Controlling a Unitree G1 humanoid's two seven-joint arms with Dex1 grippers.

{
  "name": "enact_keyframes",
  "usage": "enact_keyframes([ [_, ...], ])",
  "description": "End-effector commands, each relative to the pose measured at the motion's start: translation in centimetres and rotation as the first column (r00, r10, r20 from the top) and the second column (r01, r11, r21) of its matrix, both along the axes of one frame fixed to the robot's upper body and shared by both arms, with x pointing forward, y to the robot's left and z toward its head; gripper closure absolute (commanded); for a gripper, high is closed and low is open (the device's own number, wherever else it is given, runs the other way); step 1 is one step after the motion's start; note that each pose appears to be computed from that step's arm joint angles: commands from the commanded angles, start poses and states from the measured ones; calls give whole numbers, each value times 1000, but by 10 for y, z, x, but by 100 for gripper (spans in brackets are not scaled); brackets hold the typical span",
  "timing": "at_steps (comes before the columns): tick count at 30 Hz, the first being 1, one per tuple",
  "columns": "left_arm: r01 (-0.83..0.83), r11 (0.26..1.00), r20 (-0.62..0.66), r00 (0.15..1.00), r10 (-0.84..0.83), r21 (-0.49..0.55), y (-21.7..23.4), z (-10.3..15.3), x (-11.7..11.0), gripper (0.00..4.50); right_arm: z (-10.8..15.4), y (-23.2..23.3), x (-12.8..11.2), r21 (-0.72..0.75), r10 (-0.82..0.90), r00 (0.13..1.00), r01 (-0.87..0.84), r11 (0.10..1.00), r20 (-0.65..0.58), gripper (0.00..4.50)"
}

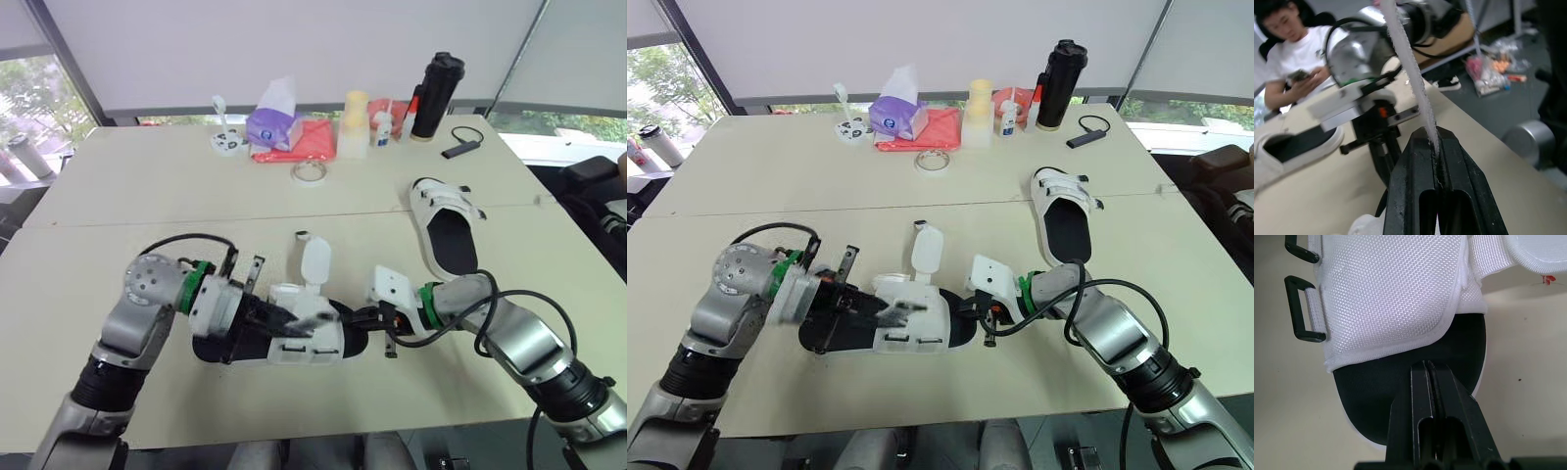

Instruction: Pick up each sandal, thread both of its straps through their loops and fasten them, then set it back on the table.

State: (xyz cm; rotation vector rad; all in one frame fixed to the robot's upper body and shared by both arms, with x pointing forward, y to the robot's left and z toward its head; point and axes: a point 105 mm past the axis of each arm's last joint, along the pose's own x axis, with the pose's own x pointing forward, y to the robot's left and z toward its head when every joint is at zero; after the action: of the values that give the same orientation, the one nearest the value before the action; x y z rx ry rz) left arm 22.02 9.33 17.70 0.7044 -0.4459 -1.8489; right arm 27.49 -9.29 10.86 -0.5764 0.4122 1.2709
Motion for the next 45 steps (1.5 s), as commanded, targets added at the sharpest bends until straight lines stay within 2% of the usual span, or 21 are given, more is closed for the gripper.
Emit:
enact_keyframes([
  [1, 92, 995, 85, 992, -94, 26, 4, -3, -15, 448, 3, -2, 2, -4, -1, 1000, 1, 1000, 19, 450],
  [11, 248, 960, 191, 944, -270, 130, 13, -24, -39, 448, 3, -3, 4, -8, -1, 1000, 2, 1000, 26, 450],
  [14, 274, 953, 241, 923, -299, 132, 9, -23, -40, 365, 3, -3, 5, -11, -2, 1000, 2, 1000, 28, 450],
  [21, 291, 946, 279, 905, -321, 146, 9, -26, -39, 17, 3, -3, 6, -10, 0, 1000, 1, 1000, 29, 450],
  [22, 291, 944, 290, 900, -325, 154, 9, -26, -39, 7, 3, -3, 6, -10, 0, 1000, 0, 1000, 29, 450],
  [29, 200, 954, 288, 921, -261, 222, 16, -21, -21, 7, 4, 0, 6, -7, 14, 999, -14, 1000, 28, 450],
  [32, 118, 964, 251, 952, -178, 238, 23, -16, -12, 7, 5, 1, 6, -6, 19, 999, -19, 1000, 30, 450],
  [35, -30, 969, 190, 982, -18, 246, 34, -5, 5, 7, 6, 2, 5, -6, 34, 999, -34, 999, 31, 450],
  [38, -214, 951, 25, 977, 214, 225, 45, 10, 23, 7, 7, 4, 4, -5, 47, 998, -47, 999, 36, 450],
  [40, -324, 922, -140, 924, 357, 210, 50, 19, 32, 7, 8, 5, 4, -8, 58, 997, -58, 998, 44, 450],
  [42, -427, 894, -296, 843, 448, 135, 51, 33, 43, 7, 9, 6, 4, -18, 72, 996, -71, 997, 52, 450],
  [45, -514, 856, -435, 760, 482, 52, 51, 48, 54, 7, 9, 6, 3, -25, 87, 995, -86, 996, 56, 450],
])
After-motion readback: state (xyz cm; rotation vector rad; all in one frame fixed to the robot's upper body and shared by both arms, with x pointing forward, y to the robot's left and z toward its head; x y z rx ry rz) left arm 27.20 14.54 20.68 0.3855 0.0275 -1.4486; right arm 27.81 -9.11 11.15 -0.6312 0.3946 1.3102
